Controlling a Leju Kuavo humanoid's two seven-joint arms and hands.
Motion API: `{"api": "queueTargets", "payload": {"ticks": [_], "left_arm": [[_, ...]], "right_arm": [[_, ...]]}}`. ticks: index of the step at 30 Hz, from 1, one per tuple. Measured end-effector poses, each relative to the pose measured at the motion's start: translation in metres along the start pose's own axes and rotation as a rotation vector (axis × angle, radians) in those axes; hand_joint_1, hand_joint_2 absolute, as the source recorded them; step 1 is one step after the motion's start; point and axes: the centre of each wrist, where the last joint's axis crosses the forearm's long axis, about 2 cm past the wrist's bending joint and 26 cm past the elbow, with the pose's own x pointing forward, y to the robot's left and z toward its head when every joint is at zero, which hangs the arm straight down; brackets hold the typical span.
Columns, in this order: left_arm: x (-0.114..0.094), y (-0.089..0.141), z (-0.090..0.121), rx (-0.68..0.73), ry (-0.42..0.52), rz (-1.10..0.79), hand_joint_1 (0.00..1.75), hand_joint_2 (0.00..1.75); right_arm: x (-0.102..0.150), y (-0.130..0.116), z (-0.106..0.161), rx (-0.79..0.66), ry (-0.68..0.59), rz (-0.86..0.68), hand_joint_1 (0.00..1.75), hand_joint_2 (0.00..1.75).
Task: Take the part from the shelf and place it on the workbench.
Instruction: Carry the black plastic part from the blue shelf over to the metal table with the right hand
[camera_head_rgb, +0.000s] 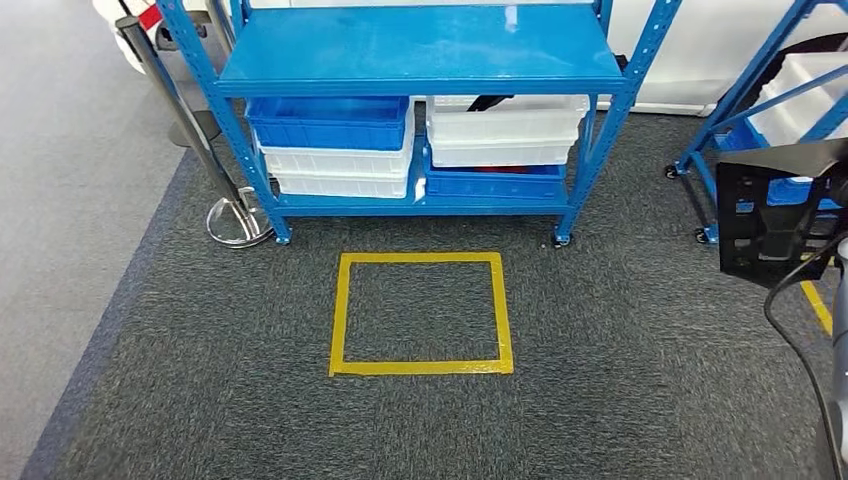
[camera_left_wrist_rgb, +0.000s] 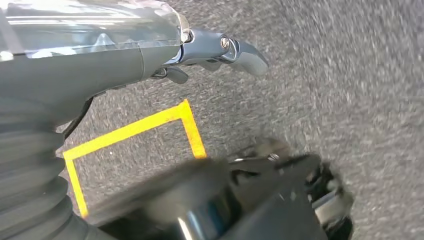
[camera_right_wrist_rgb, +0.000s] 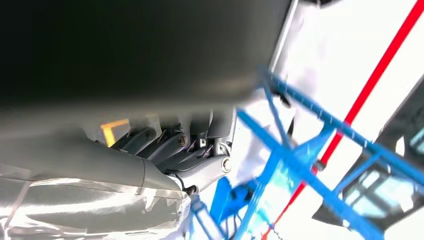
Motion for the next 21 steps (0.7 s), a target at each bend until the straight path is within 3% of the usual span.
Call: {"api": "queueTargets", "payload": {"ticks": [14,21], "left_arm": [[-0.001,-0.002,0.001,-0.006,0.015,-0.007,0.00,1.75],[0.004,0.004,-0.002,0.023,0.005,-0.059,0.00,1.75]], "right_arm": [[-0.009,0.005,0.003,0.008,0.033,0.029,1.75,1.75],[0.003,0.019,0.000,0.008,0.040,0.029,1.75,1.75]]}}
